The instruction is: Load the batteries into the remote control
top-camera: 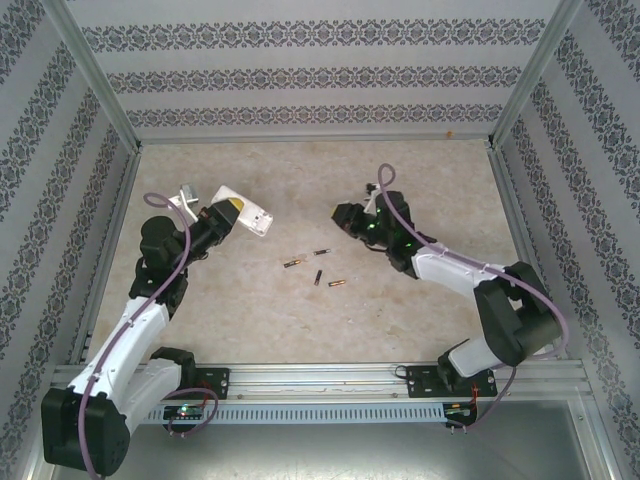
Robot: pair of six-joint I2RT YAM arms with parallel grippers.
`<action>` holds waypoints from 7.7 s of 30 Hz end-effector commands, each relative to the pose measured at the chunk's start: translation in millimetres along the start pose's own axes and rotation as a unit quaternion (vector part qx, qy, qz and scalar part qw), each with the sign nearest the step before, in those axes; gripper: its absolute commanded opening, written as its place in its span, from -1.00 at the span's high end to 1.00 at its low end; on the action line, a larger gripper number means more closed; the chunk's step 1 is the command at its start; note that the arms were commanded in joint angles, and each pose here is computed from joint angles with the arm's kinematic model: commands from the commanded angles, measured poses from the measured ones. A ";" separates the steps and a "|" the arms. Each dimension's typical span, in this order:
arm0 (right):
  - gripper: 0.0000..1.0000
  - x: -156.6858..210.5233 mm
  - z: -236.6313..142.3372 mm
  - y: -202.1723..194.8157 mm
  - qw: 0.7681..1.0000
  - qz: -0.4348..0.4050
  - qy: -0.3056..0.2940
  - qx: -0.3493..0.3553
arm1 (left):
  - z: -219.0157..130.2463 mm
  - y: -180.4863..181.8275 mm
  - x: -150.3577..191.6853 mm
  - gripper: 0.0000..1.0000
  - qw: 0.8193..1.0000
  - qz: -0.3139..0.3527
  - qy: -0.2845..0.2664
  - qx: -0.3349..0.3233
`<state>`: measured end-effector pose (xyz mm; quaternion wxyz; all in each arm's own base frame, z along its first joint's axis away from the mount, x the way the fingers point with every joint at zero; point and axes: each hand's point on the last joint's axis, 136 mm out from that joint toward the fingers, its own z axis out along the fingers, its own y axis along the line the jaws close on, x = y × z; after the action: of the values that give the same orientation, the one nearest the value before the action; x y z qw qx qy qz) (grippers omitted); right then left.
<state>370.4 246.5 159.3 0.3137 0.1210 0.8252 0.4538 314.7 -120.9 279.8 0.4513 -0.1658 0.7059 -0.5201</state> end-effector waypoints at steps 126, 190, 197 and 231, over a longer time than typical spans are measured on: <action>-0.03 164.6 94.4 -29.4 0.576 -0.729 0.366 -0.051 | -31.5 45.9 51.2 -1.00 0.951 0.220 0.063 -0.208; 1.00 225.9 -78.3 -45.8 0.936 -0.032 0.211 0.281 | -4.5 89.1 152.6 -1.00 0.916 0.178 0.287 -0.219; 0.99 233.1 -67.4 -55.6 0.930 -0.032 0.216 0.297 | -6.1 93.6 154.5 -1.00 0.914 0.178 0.288 -0.223; 0.88 242.5 -68.0 -69.8 0.926 -0.007 0.210 0.313 | -4.8 97.6 151.6 -1.00 0.916 0.176 0.276 -0.231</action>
<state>144.6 271.5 25.2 0.0772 0.1195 0.9732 0.1808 249.0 -184.4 122.7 0.2593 0.0133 0.9238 -0.2813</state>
